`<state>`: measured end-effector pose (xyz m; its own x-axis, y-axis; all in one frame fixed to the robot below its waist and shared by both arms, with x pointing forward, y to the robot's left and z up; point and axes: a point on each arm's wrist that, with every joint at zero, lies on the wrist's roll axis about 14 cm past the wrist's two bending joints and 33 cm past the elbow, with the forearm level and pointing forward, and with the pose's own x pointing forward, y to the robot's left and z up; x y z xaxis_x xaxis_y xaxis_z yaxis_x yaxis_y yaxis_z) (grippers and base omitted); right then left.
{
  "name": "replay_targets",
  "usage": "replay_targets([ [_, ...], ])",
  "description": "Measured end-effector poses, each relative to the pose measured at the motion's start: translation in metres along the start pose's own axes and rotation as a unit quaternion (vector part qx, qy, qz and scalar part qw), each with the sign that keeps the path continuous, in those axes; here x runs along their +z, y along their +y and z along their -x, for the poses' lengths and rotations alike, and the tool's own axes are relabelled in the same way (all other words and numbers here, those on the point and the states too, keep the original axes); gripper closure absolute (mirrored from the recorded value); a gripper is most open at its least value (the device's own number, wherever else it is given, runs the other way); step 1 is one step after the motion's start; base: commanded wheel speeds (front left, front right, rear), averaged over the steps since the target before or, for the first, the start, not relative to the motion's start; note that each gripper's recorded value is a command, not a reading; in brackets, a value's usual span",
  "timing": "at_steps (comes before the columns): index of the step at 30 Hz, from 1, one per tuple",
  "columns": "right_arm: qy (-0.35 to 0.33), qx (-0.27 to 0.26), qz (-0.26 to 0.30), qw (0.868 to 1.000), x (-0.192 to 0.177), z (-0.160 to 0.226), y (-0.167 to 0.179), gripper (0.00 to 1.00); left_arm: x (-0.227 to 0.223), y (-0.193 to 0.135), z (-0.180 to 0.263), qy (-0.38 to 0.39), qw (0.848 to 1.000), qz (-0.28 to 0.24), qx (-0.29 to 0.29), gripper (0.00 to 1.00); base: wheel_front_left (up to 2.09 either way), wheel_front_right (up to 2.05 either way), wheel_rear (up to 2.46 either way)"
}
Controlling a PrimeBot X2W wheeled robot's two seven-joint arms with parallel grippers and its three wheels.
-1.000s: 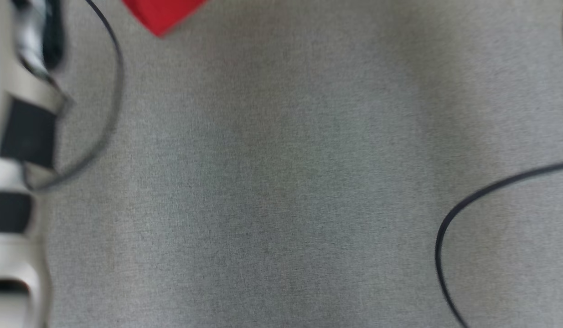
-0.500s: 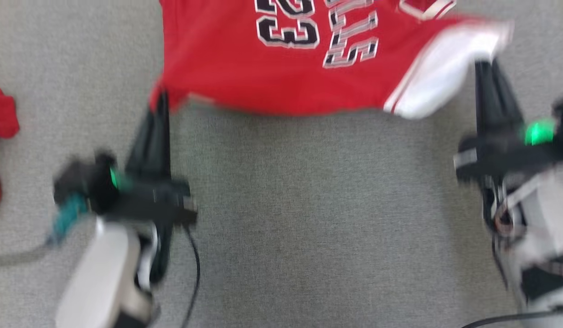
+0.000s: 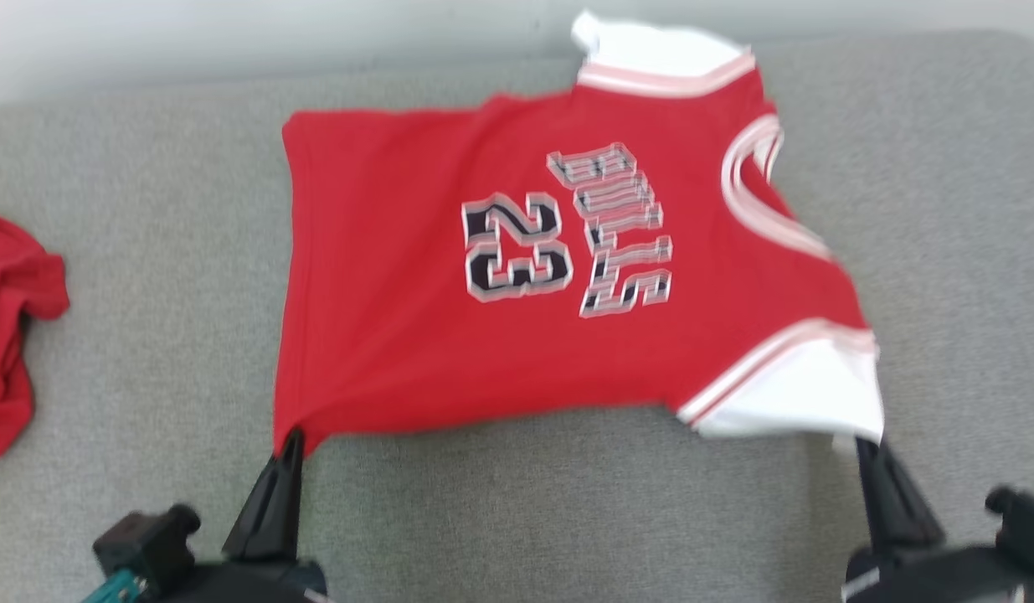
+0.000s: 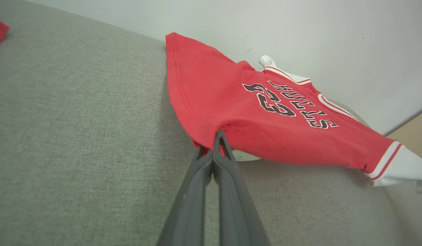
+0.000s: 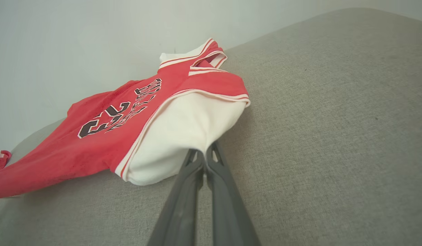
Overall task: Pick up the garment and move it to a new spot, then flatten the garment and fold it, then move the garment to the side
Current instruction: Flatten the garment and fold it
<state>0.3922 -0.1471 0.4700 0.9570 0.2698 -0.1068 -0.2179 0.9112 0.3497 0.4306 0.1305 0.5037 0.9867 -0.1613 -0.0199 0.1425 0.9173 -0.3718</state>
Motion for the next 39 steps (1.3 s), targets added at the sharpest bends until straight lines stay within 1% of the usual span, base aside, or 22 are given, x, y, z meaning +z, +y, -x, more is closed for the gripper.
replay_targets([
  [6, 0.047, -0.025, -0.026, 0.998, -0.012, 0.045, 0.008, 1.0, -0.003, 0.002, 0.035, 0.04, 0.999, -0.003, 0.01, 1.0, 0.0, 0.0, 0.0],
  [12, 0.111, -0.05, -0.04, 0.992, -0.032, 0.083, 0.009, 1.0, -0.009, -0.003, 0.065, 0.075, 0.997, 0.004, 0.02, 1.0, 0.0, 0.0, 0.0],
  [15, 0.131, -0.068, -0.041, 0.988, -0.036, 0.098, 0.005, 1.0, -0.014, -0.006, 0.08, 0.09, 0.996, 0.009, 0.023, 1.0, 0.0, 0.0, 0.0],
  [19, 0.145, -0.079, -0.042, 0.985, -0.037, 0.109, 0.003, 1.0, -0.014, -0.009, 0.091, 0.099, 0.995, 0.016, 0.024, 1.0, 0.0, 0.0, 0.0],
  [30, 0.145, -0.078, -0.035, 0.986, -0.028, 0.105, 0.004, 1.0, -0.013, -0.013, 0.095, 0.11, 0.994, 0.016, 0.015, 1.0, 0.0, 0.0, 0.0],
  [33, 0.129, -0.066, -0.022, 0.989, -0.015, 0.091, 0.005, 1.0, -0.011, -0.018, 0.089, 0.108, 0.994, 0.016, 0.004, 1.0, 0.0, 0.0, 0.0],
  [34, 0.113, -0.056, -0.011, 0.992, -0.003, 0.079, 0.007, 1.0, -0.007, -0.022, 0.081, 0.105, 0.994, 0.016, -0.008, 1.0, 0.0, 0.0, 0.0],
  [39, 0.087, -0.035, 0.017, 0.995, 0.02, 0.048, 0.003, 1.0, 0.0, -0.032, 0.056, 0.098, 0.994, 0.016, -0.035, 1.0, 0.0, 0.0, 0.0],
])
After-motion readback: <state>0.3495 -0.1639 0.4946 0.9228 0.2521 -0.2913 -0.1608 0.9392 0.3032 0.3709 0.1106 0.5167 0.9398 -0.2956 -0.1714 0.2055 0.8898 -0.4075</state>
